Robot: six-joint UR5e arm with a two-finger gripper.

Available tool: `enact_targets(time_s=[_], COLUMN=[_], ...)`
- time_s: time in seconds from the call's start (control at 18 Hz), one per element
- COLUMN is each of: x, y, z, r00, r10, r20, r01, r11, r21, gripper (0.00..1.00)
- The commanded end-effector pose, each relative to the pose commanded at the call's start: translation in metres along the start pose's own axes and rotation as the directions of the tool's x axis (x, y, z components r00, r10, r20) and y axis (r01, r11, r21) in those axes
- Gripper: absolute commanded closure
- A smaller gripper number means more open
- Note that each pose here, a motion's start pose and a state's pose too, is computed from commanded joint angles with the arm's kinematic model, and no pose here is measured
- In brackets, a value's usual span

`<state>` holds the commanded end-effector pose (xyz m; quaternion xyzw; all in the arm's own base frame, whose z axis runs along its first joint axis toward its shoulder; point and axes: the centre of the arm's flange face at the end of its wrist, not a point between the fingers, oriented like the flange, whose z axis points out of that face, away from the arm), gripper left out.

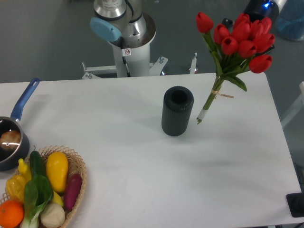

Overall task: Pick up the flowers from the vase
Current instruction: 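Raise the tulips higher and carry them clear of the vase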

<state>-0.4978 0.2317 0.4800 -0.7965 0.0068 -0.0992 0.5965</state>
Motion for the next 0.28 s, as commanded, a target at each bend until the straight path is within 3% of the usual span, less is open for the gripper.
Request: enact_targets(time_s=[0.28], x=[0.0001], y=[0.0008], z=[0.0002], r00=[1.0], r10=[-0.001], r20=[-0.001], r01=[0.001], r11=[1.0], r21=[-0.001], gripper=[0.66])
